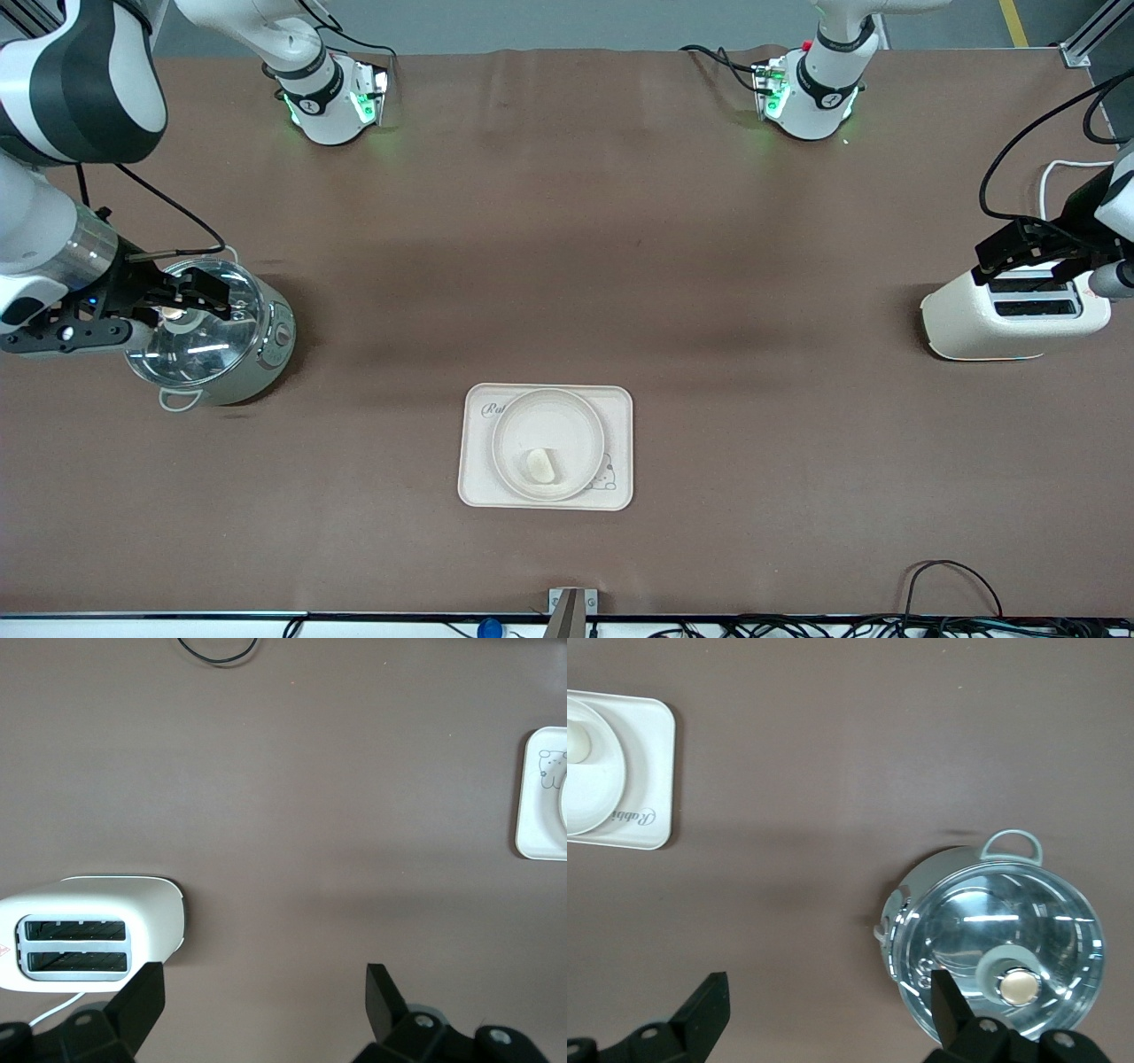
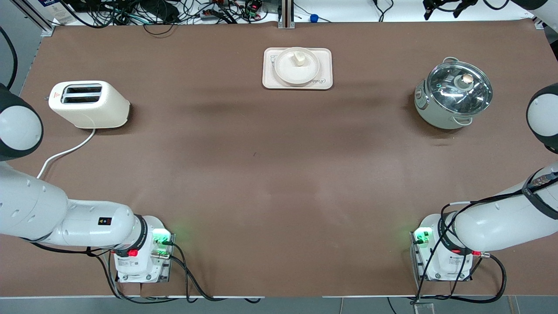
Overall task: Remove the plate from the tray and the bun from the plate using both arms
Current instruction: 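Swing the right gripper past the steel pot toward the white tray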
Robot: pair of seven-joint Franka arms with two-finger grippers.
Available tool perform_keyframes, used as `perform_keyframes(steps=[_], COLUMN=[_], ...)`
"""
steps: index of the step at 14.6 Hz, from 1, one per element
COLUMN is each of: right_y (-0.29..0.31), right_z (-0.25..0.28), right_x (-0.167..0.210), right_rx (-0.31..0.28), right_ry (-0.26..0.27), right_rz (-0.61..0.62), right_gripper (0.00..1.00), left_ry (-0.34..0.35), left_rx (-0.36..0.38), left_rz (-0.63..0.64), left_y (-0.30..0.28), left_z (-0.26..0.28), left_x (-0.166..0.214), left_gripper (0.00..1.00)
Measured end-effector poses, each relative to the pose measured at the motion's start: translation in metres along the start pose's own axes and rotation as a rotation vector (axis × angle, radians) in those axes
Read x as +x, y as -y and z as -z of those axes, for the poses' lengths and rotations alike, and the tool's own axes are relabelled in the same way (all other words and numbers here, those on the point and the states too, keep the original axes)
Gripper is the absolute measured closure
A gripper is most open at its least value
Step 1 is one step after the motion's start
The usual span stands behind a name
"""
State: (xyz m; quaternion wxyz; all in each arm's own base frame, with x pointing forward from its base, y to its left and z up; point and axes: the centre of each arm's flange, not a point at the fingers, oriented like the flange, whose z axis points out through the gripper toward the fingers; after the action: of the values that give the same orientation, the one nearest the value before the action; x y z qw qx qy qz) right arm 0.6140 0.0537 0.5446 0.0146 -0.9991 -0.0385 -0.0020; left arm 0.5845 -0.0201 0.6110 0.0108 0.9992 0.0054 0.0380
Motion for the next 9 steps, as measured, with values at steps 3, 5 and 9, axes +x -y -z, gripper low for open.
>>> perform_keyframes(steps=[3, 5, 9], right_y=[0.01, 0.037, 0.076], right_z=[-0.02, -0.038, -0.076], right_x=[0.011, 0.025, 0.039], right_rx=[0.02, 0.081, 0.143], right_ry=[0.003, -0.035, -0.028], right_rz=[0.005, 0.019, 0.035], right_gripper=[0.0, 0.0, 0.0], left_ry=[0.006, 0.006, 0.005], left_rx=[0.0, 0.0, 0.0], left_rz=[0.001, 0.001, 0.001], left_y=[0.0, 0.001, 0.001], left_z=[-0.003, -0.003, -0.003], left_x=[0.001, 0.001, 0.001], left_gripper=[0.0, 0.0, 0.0])
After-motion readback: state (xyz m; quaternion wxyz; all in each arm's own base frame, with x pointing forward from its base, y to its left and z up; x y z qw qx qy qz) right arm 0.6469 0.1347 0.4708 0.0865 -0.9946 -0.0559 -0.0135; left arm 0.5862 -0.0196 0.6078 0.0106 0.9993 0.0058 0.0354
